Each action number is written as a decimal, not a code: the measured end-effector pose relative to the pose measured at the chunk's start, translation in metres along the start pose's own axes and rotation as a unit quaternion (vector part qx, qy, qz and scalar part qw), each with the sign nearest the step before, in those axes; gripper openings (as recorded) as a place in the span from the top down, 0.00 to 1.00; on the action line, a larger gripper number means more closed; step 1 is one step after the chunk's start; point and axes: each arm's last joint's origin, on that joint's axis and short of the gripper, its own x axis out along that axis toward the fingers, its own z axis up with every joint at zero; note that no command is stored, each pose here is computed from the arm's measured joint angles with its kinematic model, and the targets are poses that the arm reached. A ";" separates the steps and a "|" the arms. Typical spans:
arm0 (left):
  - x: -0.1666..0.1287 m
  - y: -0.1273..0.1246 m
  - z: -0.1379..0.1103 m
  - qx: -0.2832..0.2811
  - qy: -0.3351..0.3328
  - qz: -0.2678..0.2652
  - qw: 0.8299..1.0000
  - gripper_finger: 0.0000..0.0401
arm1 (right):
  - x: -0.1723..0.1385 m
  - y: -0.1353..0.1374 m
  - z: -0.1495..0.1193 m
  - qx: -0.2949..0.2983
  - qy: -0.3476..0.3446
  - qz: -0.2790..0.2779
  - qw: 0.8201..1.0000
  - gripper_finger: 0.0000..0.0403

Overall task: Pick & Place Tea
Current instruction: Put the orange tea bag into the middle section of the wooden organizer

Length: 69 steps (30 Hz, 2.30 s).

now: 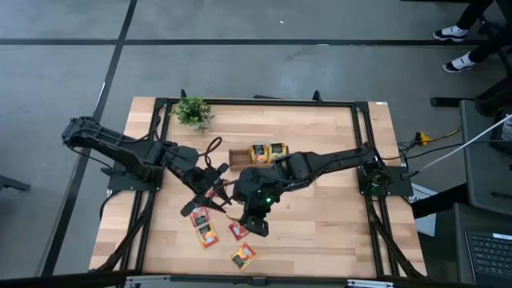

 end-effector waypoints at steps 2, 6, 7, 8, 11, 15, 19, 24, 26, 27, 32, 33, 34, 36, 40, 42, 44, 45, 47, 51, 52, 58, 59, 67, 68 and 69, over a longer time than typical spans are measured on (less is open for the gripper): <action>0.001 -0.002 0.001 0.004 -0.006 -0.006 1.000 0.69 | -0.001 -0.001 0.001 0.001 -0.001 0.001 1.000 1.00; 0.002 -0.008 0.001 0.021 -0.005 -0.016 1.000 0.69 | -0.001 -0.004 0.003 0.004 0.004 0.009 1.000 1.00; 0.003 -0.010 0.000 0.025 -0.004 -0.018 1.000 0.69 | -0.002 -0.005 0.003 0.005 0.003 0.009 1.000 1.00; 0.003 -0.011 0.000 0.029 -0.004 -0.020 0.999 0.69 | -0.002 -0.006 0.004 0.006 0.001 0.008 1.000 1.00; 0.005 -0.014 -0.001 0.041 -0.002 -0.019 0.999 0.69 | -0.004 -0.010 0.007 0.009 -0.002 0.006 1.000 1.00; 0.006 -0.015 -0.001 0.057 -0.001 -0.002 0.998 0.70 | -0.006 -0.014 0.010 0.012 -0.005 0.011 1.000 1.00; 0.006 -0.013 -0.005 0.054 0.015 0.034 0.998 0.70 | -0.007 -0.014 0.013 0.009 -0.015 0.017 1.000 1.00; 0.006 -0.013 -0.006 0.052 0.024 0.035 0.998 0.70 | -0.008 -0.015 0.015 0.007 -0.020 0.026 0.999 1.00; 0.006 -0.013 -0.006 0.052 0.024 0.036 0.998 0.71 | -0.008 -0.015 0.016 0.008 -0.020 0.026 0.999 1.00; 0.006 -0.013 -0.006 0.052 0.024 0.033 0.998 0.72 | -0.008 -0.015 0.016 0.008 -0.020 0.025 0.999 1.00; 0.006 -0.013 -0.007 0.052 0.025 0.028 0.998 0.92 | -0.008 -0.016 0.015 0.009 -0.018 0.025 0.999 0.99; 0.006 -0.013 -0.007 0.052 0.025 0.028 0.998 0.96 | -0.008 -0.016 0.015 0.008 -0.018 0.025 0.999 0.99; 0.006 -0.013 -0.007 0.051 0.025 0.028 0.998 0.97 | -0.008 -0.016 0.015 0.008 -0.018 0.025 0.999 0.99; 0.006 -0.013 -0.007 0.046 0.025 0.028 0.998 0.99 | -0.008 -0.016 0.015 0.008 -0.018 0.025 0.999 0.99; 0.006 -0.013 -0.006 0.033 0.024 0.031 0.999 0.99 | -0.008 -0.015 0.015 0.009 -0.017 0.028 0.999 0.96; 0.005 -0.012 -0.006 0.021 0.022 0.035 0.999 0.99 | -0.010 -0.014 0.015 0.018 -0.018 0.030 0.999 0.94; 0.005 -0.011 -0.005 0.009 0.017 0.045 0.999 0.99 | -0.017 -0.011 0.015 0.024 -0.023 0.033 0.999 0.90; 0.004 -0.010 -0.005 0.004 0.015 0.051 0.999 0.99 | -0.022 -0.009 0.015 0.029 -0.027 0.036 0.999 0.89; 0.003 -0.008 -0.005 -0.002 0.016 0.061 0.998 0.99 | -0.036 -0.002 0.014 0.026 -0.039 0.045 0.998 0.87; -0.003 -0.002 -0.001 -0.018 -0.001 0.081 0.997 0.99 | -0.061 0.009 0.011 0.025 -0.062 0.051 0.996 0.84; -0.005 0.000 0.001 -0.025 -0.009 0.087 0.996 0.99 | -0.067 0.013 0.009 0.021 -0.071 0.048 0.996 0.84; -0.021 0.012 0.016 -0.095 -0.090 0.121 0.984 0.99 | -0.102 0.035 -0.003 -0.014 -0.138 0.006 0.990 0.84; -0.024 0.014 0.019 -0.112 -0.104 0.125 0.980 0.99 | -0.104 0.039 -0.005 -0.026 -0.148 -0.006 0.989 0.84; -0.046 0.031 0.037 -0.251 -0.228 0.131 0.932 0.99 | -0.110 0.068 -0.026 -0.138 -0.217 -0.125 0.958 0.84; -0.048 0.033 0.039 -0.266 -0.240 0.129 0.925 0.99 | -0.109 0.070 -0.028 -0.153 -0.223 -0.146 0.952 0.84; -0.050 0.035 0.041 -0.277 -0.251 0.126 0.919 0.99 | -0.109 0.071 -0.030 -0.168 -0.229 -0.169 0.944 0.84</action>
